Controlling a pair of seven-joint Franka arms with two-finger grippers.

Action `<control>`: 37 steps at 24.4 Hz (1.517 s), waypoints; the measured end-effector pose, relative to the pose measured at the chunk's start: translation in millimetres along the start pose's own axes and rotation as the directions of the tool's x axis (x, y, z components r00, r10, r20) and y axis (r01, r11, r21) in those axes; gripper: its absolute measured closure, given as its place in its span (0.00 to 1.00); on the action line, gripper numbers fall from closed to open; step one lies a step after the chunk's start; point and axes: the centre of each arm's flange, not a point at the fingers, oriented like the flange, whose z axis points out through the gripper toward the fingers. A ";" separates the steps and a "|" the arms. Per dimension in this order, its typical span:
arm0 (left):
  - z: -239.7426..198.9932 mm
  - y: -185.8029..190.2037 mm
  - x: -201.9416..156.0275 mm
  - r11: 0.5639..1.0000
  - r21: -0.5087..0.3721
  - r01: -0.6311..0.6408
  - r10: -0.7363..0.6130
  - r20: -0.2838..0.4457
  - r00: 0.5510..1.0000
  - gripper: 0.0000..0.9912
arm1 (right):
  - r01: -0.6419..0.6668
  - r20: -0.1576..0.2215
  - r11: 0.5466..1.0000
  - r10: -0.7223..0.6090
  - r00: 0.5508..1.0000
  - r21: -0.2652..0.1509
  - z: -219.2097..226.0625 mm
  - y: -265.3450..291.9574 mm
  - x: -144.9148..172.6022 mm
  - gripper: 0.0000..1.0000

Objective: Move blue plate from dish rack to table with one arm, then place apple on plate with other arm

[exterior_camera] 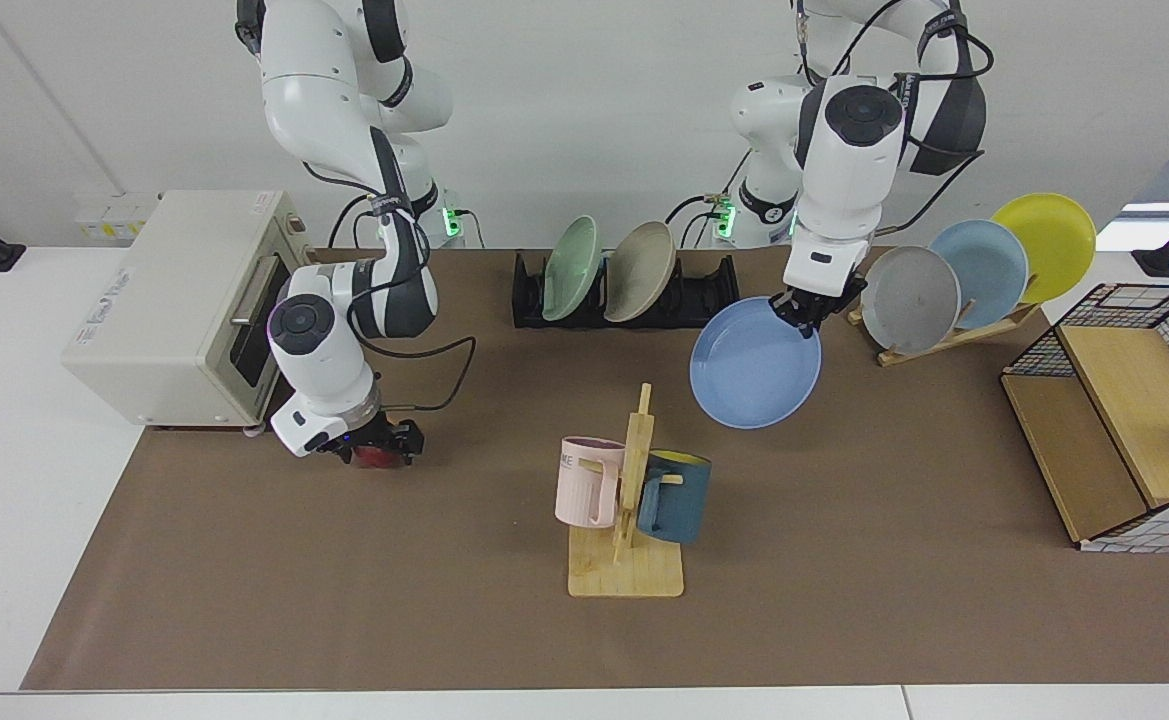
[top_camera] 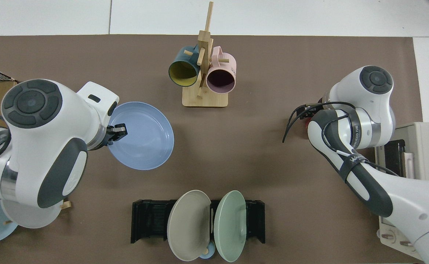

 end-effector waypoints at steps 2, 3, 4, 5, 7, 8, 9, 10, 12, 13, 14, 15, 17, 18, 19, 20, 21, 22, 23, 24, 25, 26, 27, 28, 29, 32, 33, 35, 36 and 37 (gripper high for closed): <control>5.0 7.9 -1.8 0.998 -0.060 0.018 -0.017 0.022 1.000 0.94 | 0.001 0.011 1.000 -0.001 1.000 -0.002 4.9 0.9 -3.3 0.00; 8.9 12.1 -3.1 0.996 -0.082 0.026 -0.024 0.030 0.999 0.94 | 0.002 0.017 1.000 -0.002 1.000 -0.002 7.0 1.2 -4.9 0.00; 15.6 18.2 -5.0 0.994 -0.100 0.034 -0.030 0.037 0.999 0.94 | 0.002 0.022 1.000 -0.002 1.000 -0.003 9.3 1.4 -6.8 0.01; 23.8 25.2 -7.0 0.993 -0.113 0.039 -0.035 0.042 0.999 0.94 | 0.002 0.026 1.000 -0.002 1.000 -0.004 11.0 1.6 -8.3 0.01; 45.4 42.6 -11.1 0.989 -0.140 0.045 -0.039 0.045 0.998 0.94 | 0.003 0.034 1.000 -0.003 0.999 -0.005 14.0 1.9 -11.2 0.04; 57.4 51.0 -13.3 0.987 -0.155 0.049 -0.042 0.047 0.998 0.94 | 0.003 0.038 1.000 -0.003 0.999 -0.005 15.3 2.1 -12.8 0.13; 69.4 58.7 -15.6 0.983 -0.176 0.055 -0.046 0.054 0.997 0.94 | 0.003 0.041 1.000 -0.002 0.999 -0.006 16.3 2.4 -14.2 0.21; 80.4 65.6 -18.4 0.978 -0.200 0.061 -0.049 0.064 0.997 0.94 | 0.002 0.044 1.000 -0.002 0.999 -0.006 16.8 2.8 -15.4 0.26; 99.0 74.9 -24.0 0.968 -0.240 0.074 -0.056 0.083 0.995 0.94 | 0.002 0.045 1.000 -0.002 0.999 -0.006 16.9 3.1 -16.8 0.29; 105.0 77.7 -26.1 0.964 -0.255 0.079 -0.058 0.088 0.994 0.94 | 0.002 0.046 1.000 -0.002 0.999 -0.006 16.9 3.1 -17.2 0.29; 109.7 80.1 -28.4 0.959 -0.270 0.083 -0.061 0.091 0.994 0.94 | 0.002 0.046 1.000 -0.002 0.999 -0.006 16.8 3.0 -17.3 0.29; 113.7 82.6 -31.2 0.955 -0.283 0.085 -0.061 0.092 0.994 0.94 | 0.003 0.045 1.000 -0.002 0.999 -0.006 16.5 2.8 -17.3 0.29; 118.3 86.1 -36.6 0.953 -0.291 0.080 -0.055 0.094 0.994 0.94 | 0.003 0.044 1.000 -0.003 0.999 -0.006 15.6 2.3 -17.1 0.29; 120.8 87.7 -39.7 0.954 -0.289 0.077 -0.050 0.098 0.994 0.94 | 0.004 0.041 1.000 -0.003 0.999 -0.006 14.5 2.2 -16.6 0.29; 123.5 89.3 -43.4 0.956 -0.285 0.072 -0.044 0.102 0.994 0.94 | 0.003 0.038 1.000 -0.003 0.999 -0.005 12.8 2.1 -15.8 0.29; 126.4 91.3 -47.4 0.957 -0.282 0.066 -0.037 0.106 0.994 0.94 | 0.003 0.033 1.000 -0.003 0.999 -0.005 10.3 2.0 -14.7 0.29; 128.9 93.5 -51.3 0.958 -0.281 0.063 -0.033 0.111 0.993 0.94 | 0.003 0.026 1.000 -0.003 1.000 -0.004 7.1 2.0 -13.3 0.29; 131.1 95.6 -54.8 0.957 -0.283 0.063 -0.031 0.116 0.993 0.94 | 0.003 0.019 1.000 -0.003 1.000 -0.003 3.5 2.1 -11.9 0.29; 133.1 97.5 -57.9 0.957 -0.285 0.062 -0.029 0.119 0.992 0.94 | 0.002 0.012 1.000 -0.002 1.000 -0.003 -0.3 2.2 -10.5 0.29; 134.8 98.9 -60.6 0.956 -0.286 0.061 -0.027 0.123 0.992 0.94 | 0.002 0.006 1.000 -0.002 1.000 -0.002 -4.0 2.3 -9.1 0.29; 136.3 99.8 -62.7 0.956 -0.286 0.061 -0.025 0.126 0.992 0.94 | 0.001 0.000 1.000 -0.001 1.000 -0.001 -7.4 2.3 -7.8 0.29; 137.4 100.6 -64.4 0.956 -0.287 0.060 -0.023 0.129 0.991 0.94 | 0.001 -0.005 1.000 -0.001 1.000 -0.001 -10.8 2.4 -6.5 0.29; 138.3 101.4 -66.1 0.956 -0.288 0.059 -0.022 0.131 0.991 0.94 | 0.001 -0.009 1.000 -0.001 1.000 -0.001 -14.1 2.5 -5.2 0.29; 139.2 102.1 -67.7 0.955 -0.290 0.058 -0.021 0.132 0.991 0.94 | 0.000 -0.012 1.000 0.000 1.000 0.000 -17.0 2.7 -4.2 0.29; 140.3 102.7 -69.2 0.955 -0.291 0.057 -0.019 0.131 0.991 0.94 | -0.001 -0.013 1.000 0.001 1.000 -0.001 -19.9 3.0 -3.2 0.29; 144.7 104.7 -73.9 0.953 -0.298 0.053 -0.018 0.122 0.992 0.94 | -0.003 -0.011 1.000 0.003 1.000 -0.002 -29.7 4.0 -0.8 0.29; 146.3 105.1 -75.2 0.953 -0.300 0.053 -0.018 0.118 0.993 0.94 | -0.003 -0.014 1.000 0.003 1.000 -0.002 -33.7 4.3 0.1 0.29; 148.3 106.0 -77.3 0.952 -0.302 0.050 -0.015 0.114 0.993 0.94 | -0.006 -0.021 1.000 0.006 1.000 -0.001 -44.0 5.7 0.7 0.29; 148.9 106.4 -78.1 0.952 -0.303 0.048 -0.014 0.113 0.993 0.94 | -0.007 -0.023 1.000 0.007 1.000 -0.001 -50.4 6.8 0.3 0.29; 149.3 106.6 -78.6 0.952 -0.303 0.047 -0.013 0.112 0.994 0.94 | -0.009 -0.022 1.000 0.009 1.000 -0.002 -57.4 8.0 -0.7 0.29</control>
